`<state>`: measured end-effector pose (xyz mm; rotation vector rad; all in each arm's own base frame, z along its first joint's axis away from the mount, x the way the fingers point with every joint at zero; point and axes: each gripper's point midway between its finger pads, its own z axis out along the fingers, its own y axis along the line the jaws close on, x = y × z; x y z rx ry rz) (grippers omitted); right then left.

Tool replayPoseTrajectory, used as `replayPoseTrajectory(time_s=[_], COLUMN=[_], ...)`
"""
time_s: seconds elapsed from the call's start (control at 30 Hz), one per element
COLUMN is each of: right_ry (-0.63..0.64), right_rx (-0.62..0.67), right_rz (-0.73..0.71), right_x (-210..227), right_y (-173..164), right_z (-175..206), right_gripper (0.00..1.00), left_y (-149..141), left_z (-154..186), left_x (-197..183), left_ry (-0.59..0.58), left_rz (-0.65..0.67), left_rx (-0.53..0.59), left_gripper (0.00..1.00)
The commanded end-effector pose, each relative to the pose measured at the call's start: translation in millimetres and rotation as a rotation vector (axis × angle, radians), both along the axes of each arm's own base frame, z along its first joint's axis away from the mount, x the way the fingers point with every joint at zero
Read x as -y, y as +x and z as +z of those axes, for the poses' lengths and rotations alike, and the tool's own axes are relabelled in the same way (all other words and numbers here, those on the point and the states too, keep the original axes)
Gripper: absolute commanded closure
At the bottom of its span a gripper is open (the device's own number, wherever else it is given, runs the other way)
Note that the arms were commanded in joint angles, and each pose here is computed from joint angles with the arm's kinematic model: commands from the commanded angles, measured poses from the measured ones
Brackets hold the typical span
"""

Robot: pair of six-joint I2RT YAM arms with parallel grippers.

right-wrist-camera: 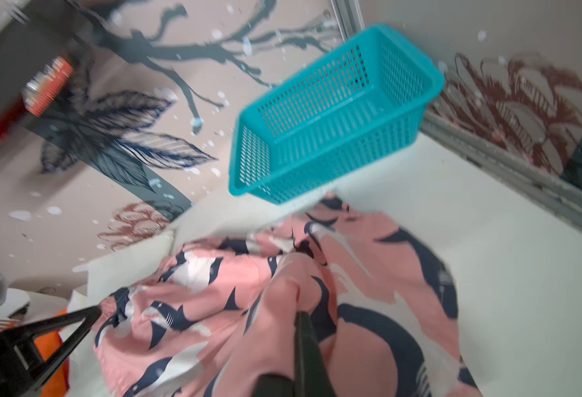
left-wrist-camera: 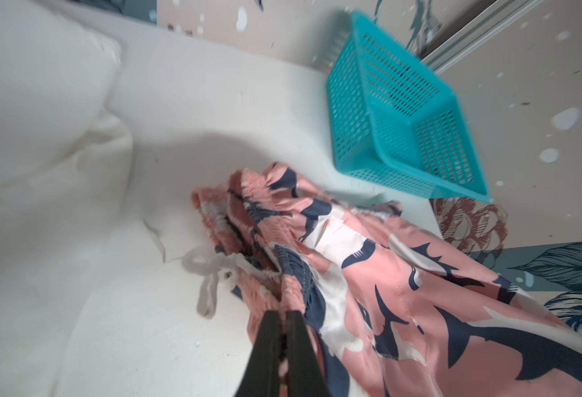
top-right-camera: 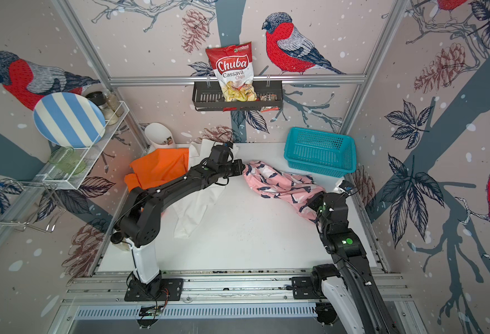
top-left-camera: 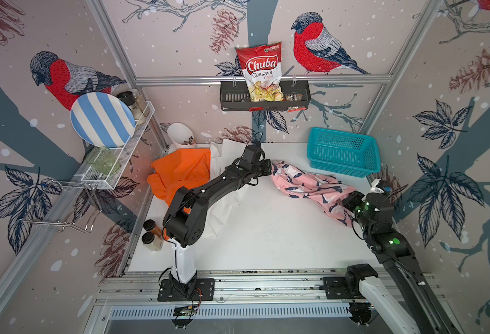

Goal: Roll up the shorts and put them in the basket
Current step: Flatten out the shorts at the center of the board.

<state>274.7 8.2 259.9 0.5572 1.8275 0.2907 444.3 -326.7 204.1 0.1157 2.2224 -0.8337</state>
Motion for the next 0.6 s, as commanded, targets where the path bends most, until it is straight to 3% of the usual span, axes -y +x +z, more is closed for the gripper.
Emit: replayPoseTrajectory(time_s=[0.0,0.33,0.47,0.57], right_ry=[-0.085,-0.177,-0.180,-0.167], right_rx=[0.111,0.327,0.275,0.194], right_rz=[-0.017,0.031,0.108,0.174], right_x=[7.9,4.8,-11.4,-27.2], right_y=[-1.0,-17.6,4.8,35.8], right_z=[50.2,176.1,176.8,151.8], right_gripper=[1.00,1.00,1.00,1.00], left_y=[-11.0,-82.4,-102.1,-101.1], left_z=[39.3,155.7,177.9,162.8], left_x=[-21.0,-96.8,-123.4,-134.3], left_ry=[0.033,-0.005,0.000,0.072], left_rz=[0.040,0.163,0.222,0.260], left_rx=[0.096,0.300,0.339,0.316], left_gripper=[1.00,1.00,1.00,1.00])
